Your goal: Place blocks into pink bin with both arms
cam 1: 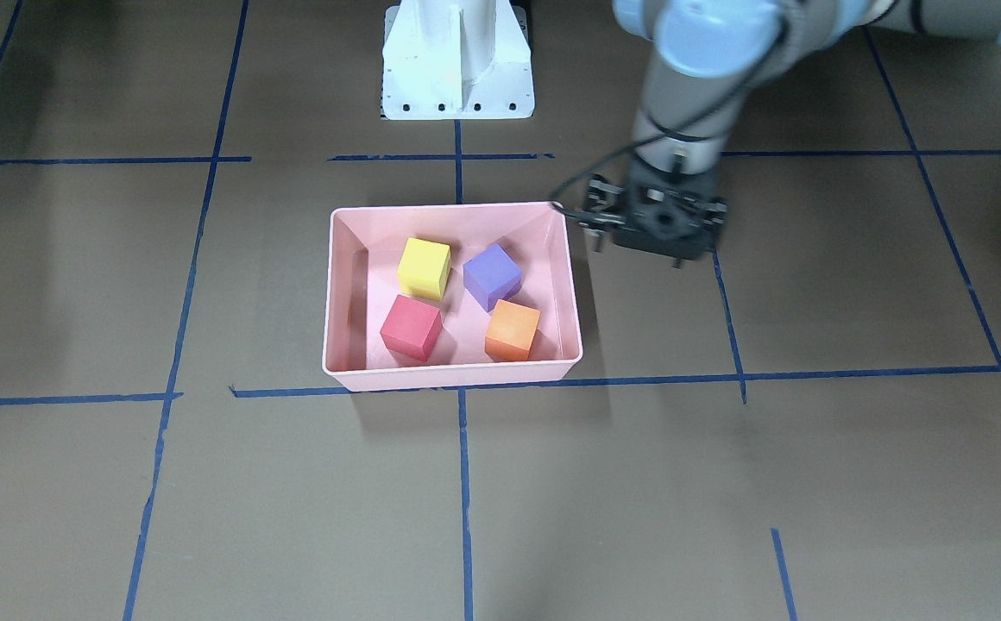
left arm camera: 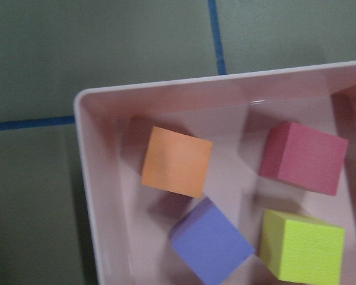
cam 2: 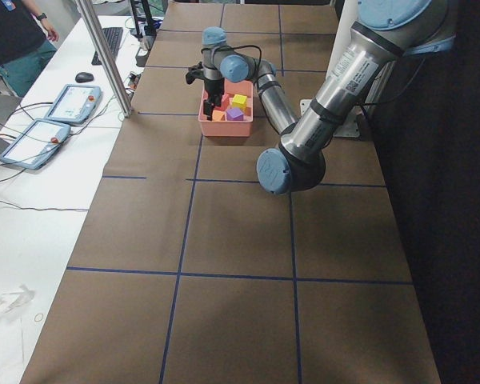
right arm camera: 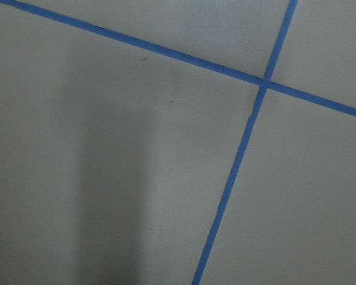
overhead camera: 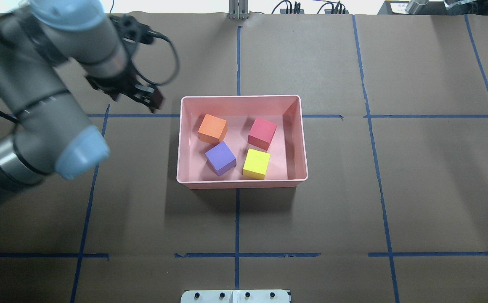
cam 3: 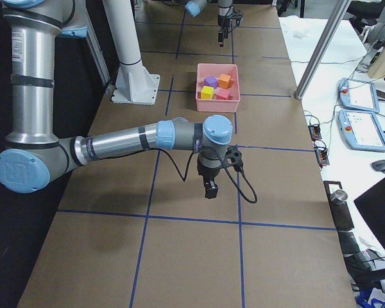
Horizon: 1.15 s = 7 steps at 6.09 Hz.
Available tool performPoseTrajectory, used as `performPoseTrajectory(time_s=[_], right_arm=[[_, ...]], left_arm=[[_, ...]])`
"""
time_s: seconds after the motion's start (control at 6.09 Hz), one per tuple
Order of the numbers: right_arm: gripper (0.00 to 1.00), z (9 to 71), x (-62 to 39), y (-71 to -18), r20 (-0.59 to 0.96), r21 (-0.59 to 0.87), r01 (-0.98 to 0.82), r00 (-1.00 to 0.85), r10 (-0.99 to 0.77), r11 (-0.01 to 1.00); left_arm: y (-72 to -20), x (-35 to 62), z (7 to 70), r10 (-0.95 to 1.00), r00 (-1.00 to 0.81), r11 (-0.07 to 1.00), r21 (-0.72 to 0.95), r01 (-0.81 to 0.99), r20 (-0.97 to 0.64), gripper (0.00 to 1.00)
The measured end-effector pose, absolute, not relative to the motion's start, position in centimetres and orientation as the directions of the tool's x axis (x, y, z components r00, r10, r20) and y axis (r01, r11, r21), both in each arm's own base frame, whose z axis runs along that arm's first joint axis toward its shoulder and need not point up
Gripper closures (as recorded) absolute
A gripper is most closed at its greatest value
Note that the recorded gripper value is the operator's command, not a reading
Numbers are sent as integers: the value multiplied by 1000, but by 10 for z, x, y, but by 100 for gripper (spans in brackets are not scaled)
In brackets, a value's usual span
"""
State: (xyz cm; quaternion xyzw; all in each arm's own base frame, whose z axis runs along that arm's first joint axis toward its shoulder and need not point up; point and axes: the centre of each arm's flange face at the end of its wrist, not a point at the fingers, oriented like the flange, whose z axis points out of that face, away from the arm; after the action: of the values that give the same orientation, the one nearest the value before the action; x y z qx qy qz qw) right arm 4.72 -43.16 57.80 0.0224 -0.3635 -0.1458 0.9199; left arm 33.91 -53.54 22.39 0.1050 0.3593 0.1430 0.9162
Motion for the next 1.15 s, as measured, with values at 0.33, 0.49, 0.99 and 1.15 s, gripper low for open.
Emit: performPoseTrajectory(time_s=[0.33,0.49,0.99,1.15], right_arm=[[0,605,69,-400,683,136,227,683,-258,964],[0,613,71,-393,686,142,218,682,-254,966],[0,619,72,-393,693,106,176,693,-200,979],[0,619,72,-394,692,103,173,695,-196,979]], left_arm=[[-584,215,322,444,689,894,335,-298,-572,0],[-594,145,384,452,681,892,319,-322,-576,0],[-534,4,562,358,692,933,201,-300,-627,0],[-503,-17,596,325,679,945,196,-262,-658,0]])
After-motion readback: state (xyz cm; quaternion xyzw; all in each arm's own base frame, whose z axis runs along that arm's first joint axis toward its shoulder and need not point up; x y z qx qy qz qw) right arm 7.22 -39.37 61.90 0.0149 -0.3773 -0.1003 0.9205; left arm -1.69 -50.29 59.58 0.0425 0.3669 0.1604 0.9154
